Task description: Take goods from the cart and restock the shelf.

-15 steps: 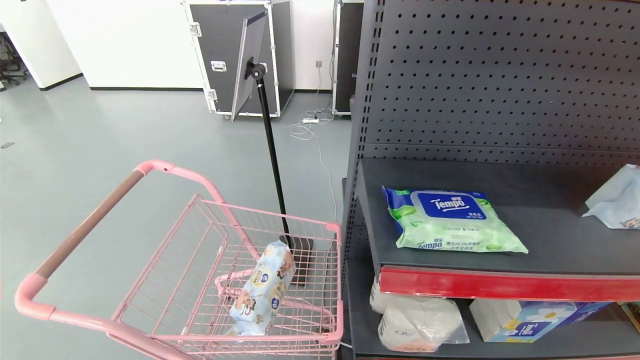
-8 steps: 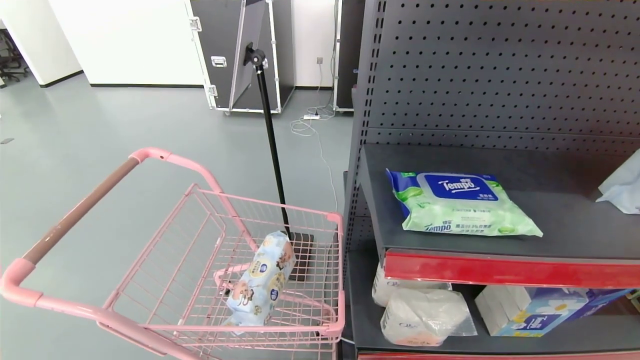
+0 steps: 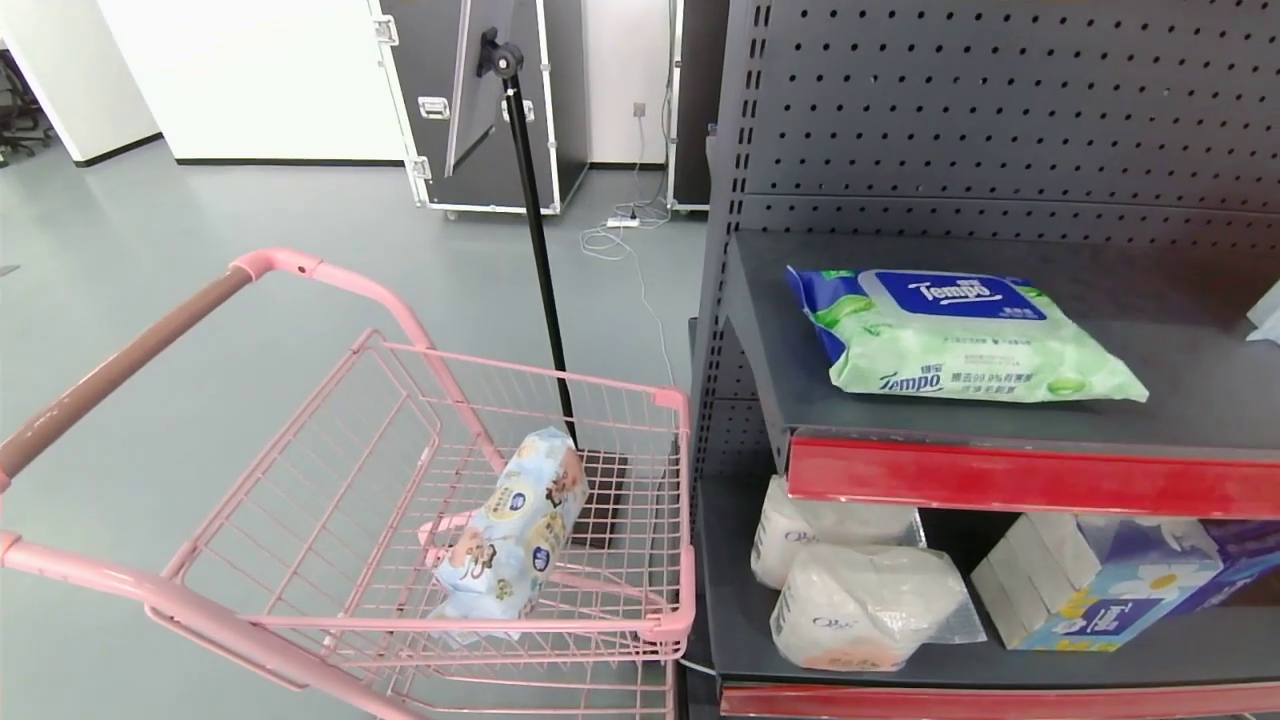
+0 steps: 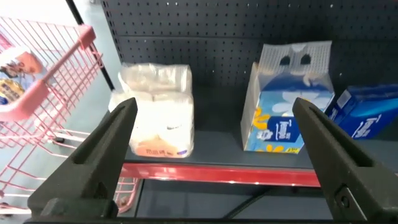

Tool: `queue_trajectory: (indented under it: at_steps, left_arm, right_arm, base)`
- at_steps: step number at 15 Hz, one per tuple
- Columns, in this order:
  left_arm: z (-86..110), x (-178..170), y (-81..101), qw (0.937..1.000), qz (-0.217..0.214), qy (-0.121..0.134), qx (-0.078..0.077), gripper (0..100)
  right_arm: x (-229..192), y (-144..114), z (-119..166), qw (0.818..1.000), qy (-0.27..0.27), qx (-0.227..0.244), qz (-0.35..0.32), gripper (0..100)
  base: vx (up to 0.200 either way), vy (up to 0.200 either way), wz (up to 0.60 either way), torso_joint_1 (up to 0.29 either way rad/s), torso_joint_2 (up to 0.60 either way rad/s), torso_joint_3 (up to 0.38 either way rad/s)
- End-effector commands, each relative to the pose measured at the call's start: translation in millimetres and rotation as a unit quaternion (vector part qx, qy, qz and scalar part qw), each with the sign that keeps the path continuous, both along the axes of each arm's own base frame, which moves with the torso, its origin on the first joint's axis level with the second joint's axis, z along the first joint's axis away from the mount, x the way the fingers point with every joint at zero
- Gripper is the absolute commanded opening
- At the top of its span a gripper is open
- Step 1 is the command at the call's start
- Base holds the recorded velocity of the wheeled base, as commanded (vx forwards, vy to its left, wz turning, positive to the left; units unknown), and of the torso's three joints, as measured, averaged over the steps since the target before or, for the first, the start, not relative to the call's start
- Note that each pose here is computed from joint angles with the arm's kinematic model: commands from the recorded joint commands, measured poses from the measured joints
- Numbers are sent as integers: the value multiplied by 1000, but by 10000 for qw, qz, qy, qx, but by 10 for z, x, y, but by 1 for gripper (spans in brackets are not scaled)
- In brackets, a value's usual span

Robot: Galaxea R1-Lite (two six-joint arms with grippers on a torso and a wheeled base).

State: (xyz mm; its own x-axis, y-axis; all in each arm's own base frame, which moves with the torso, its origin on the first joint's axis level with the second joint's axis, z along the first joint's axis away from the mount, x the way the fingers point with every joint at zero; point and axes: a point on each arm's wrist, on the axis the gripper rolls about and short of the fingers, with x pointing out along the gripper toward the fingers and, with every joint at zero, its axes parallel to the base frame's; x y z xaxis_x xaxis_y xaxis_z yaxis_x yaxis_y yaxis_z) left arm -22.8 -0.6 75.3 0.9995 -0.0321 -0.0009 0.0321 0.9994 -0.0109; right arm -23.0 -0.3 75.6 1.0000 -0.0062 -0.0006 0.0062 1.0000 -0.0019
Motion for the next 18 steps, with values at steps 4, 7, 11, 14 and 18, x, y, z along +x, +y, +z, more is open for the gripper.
queue_trajectory:
  at_steps: [4, 7, 11, 14, 18]
  left_arm:
    - [5, 4, 0, 10000, 0, 26, 1, 100]
    - [14, 12, -2, 9999, -69, 72, 0, 100]
    - [1852, 755, -53, 9942, -750, 280, -712, 100]
    - [1585, 1739, -251, 9748, -1419, 1613, -594, 100]
    - [1000, 2523, -725, 9444, -2127, 2506, -116, 100]
  right_arm:
    - [1, 0, -2, 10000, 12, -6, 0, 100]
    - [0, 0, 4, 10000, -3, 2, 0, 100]
    - [0, 0, 4, 10000, -3, 2, 8, 100]
    - [0, 0, 3, 10000, 4, 2, 8, 100]
    - [1, 0, 0, 10000, 4, 2, 8, 100]
  base:
    - [0, 0, 0, -139, 520, 370]
    - [0, 0, 0, -97, 401, 302]
    - [0, 0, 0, -15, 70, 57]
    - [0, 0, 0, 0, 0, 0]
    - [0, 0, 0, 0, 0, 0]
